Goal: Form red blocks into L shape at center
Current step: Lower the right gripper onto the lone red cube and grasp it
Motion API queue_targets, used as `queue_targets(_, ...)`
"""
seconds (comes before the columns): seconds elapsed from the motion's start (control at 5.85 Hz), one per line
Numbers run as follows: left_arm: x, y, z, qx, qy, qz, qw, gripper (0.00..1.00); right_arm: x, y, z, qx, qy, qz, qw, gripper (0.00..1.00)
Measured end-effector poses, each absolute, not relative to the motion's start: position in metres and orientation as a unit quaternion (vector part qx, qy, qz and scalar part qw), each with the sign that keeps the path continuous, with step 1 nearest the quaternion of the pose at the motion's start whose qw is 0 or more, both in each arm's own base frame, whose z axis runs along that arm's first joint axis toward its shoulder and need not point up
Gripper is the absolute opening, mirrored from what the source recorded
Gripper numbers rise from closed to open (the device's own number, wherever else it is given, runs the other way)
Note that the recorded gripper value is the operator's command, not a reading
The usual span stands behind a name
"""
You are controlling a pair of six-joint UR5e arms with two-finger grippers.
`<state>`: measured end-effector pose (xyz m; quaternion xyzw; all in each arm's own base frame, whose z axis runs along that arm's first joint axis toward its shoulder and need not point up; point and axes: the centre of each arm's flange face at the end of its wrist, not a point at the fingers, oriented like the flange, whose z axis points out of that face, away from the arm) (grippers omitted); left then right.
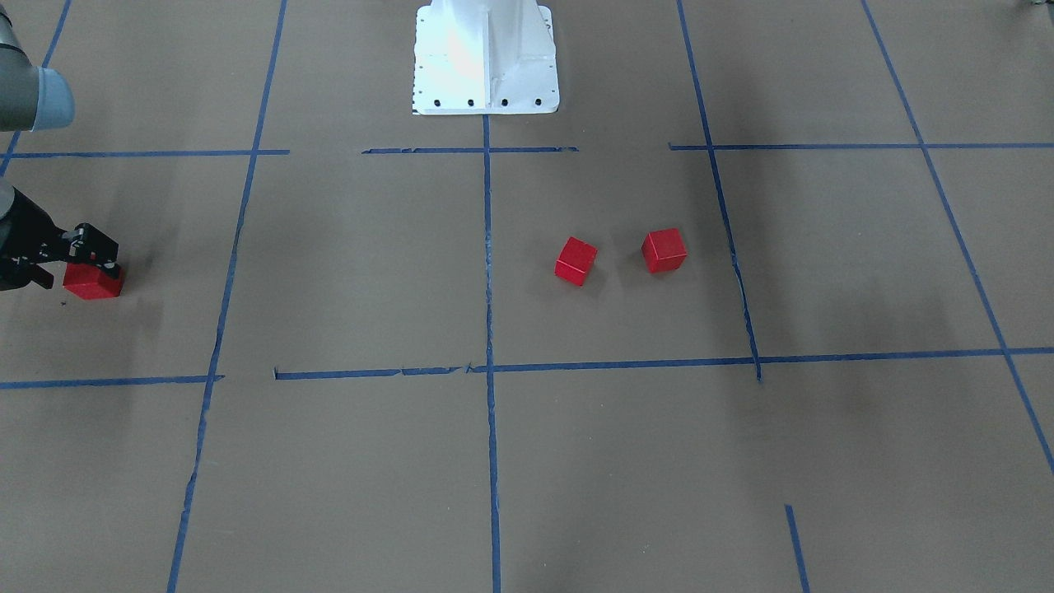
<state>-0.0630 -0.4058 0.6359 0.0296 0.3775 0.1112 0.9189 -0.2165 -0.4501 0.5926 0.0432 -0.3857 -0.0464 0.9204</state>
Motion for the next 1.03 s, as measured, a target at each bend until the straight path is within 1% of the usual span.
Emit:
queue_targets(0.17, -0.063, -0.406, 0.636, 0.029, 0.377, 0.111, 0.919, 1.0, -0.222, -0.447, 0.6, 0.036, -0.382, -0.052, 0.922, 0.68)
queue_targets(0.34, -0.063, -0.406, 0.636, 0.029, 0.378, 0.111, 0.919, 1.0, -0.225, -0.446, 0.603, 0.033, -0.381, -0.054, 0.922, 0.38)
queue_targets(0.51, -0.063, -0.405, 0.637, 0.027, 0.378, 0.11, 0.919, 1.0, -0.225, -0.445, 0.605, 0.031, -0.38, -0.055, 0.923, 0.22)
queue_targets(0.68, -0.063, -0.405, 0.638, 0.026, 0.378, 0.11, 0.919, 1.0, -0.225, -0.444, 0.602, 0.033, -0.382, -0.057, 0.922, 0.21)
queue_targets(0.85, -0.063, -0.405, 0.638, 0.026, 0.378, 0.11, 0.919, 1.0, -0.226, -0.444, 0.585, 0.045, -0.39, -0.061, 0.918, 0.22)
queue_targets(1.03, -0.063, -0.405, 0.638, 0.026, 0.378, 0.11, 0.919, 1.0, -0.228, -0.446, 0.553, 0.066, -0.405, -0.068, 0.909, 0.23)
